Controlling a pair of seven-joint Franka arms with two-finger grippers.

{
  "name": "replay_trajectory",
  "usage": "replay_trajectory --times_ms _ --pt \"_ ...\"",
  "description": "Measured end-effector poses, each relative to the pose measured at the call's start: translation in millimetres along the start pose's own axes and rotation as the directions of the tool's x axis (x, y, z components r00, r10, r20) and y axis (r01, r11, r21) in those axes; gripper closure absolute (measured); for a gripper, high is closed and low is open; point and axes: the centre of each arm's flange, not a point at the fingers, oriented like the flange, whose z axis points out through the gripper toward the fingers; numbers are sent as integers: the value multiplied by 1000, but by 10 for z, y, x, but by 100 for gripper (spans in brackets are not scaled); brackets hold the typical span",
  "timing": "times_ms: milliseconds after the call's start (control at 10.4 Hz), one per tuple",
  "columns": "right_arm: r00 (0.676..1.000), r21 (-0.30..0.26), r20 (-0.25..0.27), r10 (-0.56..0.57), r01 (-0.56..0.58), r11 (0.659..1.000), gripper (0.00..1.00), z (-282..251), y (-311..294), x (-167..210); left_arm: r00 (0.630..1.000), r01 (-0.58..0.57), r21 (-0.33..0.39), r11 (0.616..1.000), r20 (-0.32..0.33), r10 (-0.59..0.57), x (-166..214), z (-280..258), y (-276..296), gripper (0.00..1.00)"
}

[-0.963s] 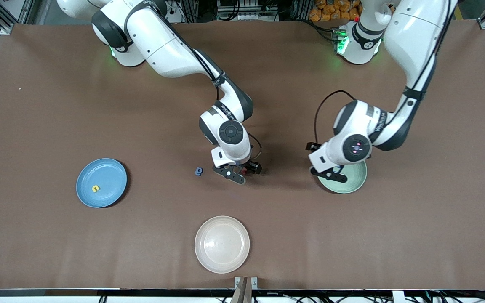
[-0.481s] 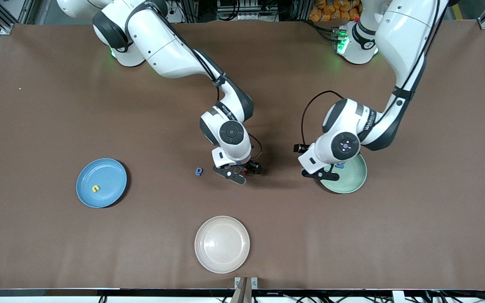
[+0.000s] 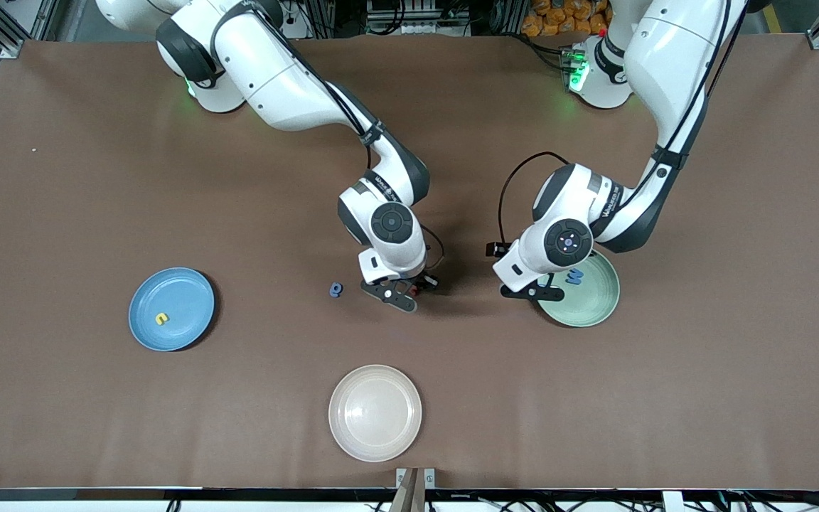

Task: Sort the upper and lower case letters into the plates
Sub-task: 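Grasp the pink w with the right gripper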

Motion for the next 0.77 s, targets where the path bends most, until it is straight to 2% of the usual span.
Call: replay_trajectory --times_ms 193,385,578,770 --pt "1000 0 -4 4 -4 1000 72 -1 8 37 1000 19 -13 1000 -7 -19 -37 -7 146 0" --pt "1000 -7 -12 11 -11 1000 73 -146 44 215 995 90 -23 996 -34 -91 -97 62 402 0" --pt "1000 -54 5 -12 13 998 73 -486 260 662 992 121 -25 992 -43 -122 -202 174 680 0" --pt "998 -90 36 -48 51 995 73 -827 686 1254 978 201 -43 979 -56 -203 -223 268 896 0"
